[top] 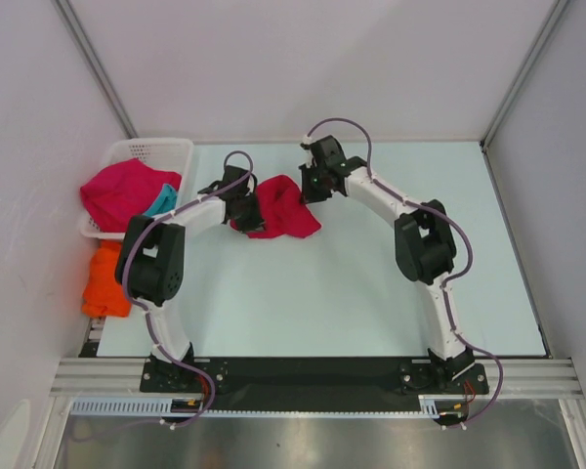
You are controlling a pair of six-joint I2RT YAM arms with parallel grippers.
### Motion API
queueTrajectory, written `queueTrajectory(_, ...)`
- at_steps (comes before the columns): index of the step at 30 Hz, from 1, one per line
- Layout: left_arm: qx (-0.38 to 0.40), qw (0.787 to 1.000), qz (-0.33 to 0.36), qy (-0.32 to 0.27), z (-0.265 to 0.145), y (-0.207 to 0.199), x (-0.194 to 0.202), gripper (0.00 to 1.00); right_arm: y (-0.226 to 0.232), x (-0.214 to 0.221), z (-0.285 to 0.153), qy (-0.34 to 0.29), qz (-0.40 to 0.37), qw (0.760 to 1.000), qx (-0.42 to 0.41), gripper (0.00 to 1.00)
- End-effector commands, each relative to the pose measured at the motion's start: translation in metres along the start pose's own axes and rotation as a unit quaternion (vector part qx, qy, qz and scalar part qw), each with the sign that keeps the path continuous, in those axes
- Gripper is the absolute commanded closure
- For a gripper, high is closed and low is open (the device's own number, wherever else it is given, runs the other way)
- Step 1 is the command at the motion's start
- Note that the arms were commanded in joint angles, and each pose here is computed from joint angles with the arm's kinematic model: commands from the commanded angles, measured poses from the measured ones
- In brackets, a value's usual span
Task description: Fold and stack the t-shirts
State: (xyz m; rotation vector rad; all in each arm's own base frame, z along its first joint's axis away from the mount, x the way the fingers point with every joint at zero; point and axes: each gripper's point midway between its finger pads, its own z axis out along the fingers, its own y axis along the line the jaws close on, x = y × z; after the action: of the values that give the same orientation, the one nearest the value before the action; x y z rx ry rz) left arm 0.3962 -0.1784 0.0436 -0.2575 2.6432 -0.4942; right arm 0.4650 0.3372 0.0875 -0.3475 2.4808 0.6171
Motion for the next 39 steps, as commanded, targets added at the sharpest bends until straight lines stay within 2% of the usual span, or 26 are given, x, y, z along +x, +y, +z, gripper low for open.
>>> queueTrajectory(1,0.01,0.998,0.005,-0.054,-0.019,-0.015,-0.03,1.0,0.017,-0.047,-0.072,-0.081,-0.029,0.996,0.011,1.0)
queueTrajectory(6,0.005,0.999,-0.004,-0.043,-0.01,-0.011,-0.018,1.0,0.024,-0.052,-0.116,-0.11,-0.036,0.993,0.019,1.0)
queueTrajectory(15,-0.008,0.999,-0.011,-0.052,-0.014,-0.008,-0.018,1.0,0.042,-0.054,-0.163,-0.142,-0.051,0.988,0.033,1.0)
queueTrajectory(20,-0.025,0.998,-0.006,-0.06,-0.026,-0.005,-0.024,1.0,0.026,-0.057,-0.179,-0.172,-0.032,0.981,0.083,1.0)
queueTrajectory(24,-0.029,0.996,-0.014,-0.082,-0.047,-0.006,-0.03,1.0,0.019,-0.05,-0.187,-0.185,-0.008,0.978,0.099,1.0)
queueTrajectory(25,-0.052,0.994,-0.018,-0.097,-0.053,0.002,-0.034,1.0,0.011,-0.041,-0.186,-0.181,-0.003,0.977,0.117,1.0)
queueTrajectory(29,-0.055,0.986,-0.028,-0.152,-0.09,-0.001,-0.049,1.0,0.008,-0.032,-0.212,-0.214,0.013,0.966,0.142,1.0)
queueTrajectory(32,-0.056,0.983,-0.033,-0.173,-0.103,0.001,-0.052,1.0,0.015,-0.026,-0.233,-0.233,0.005,0.96,0.154,1.0)
queueTrajectory(35,-0.049,0.987,-0.034,-0.15,-0.088,0.001,-0.043,1.0,0.022,-0.02,-0.247,-0.24,-0.005,0.957,0.163,1.0)
queueTrajectory(39,0.001,0.996,-0.022,-0.088,-0.053,-0.018,-0.014,1.0,0.024,-0.012,-0.258,-0.239,-0.003,0.958,0.16,1.0)
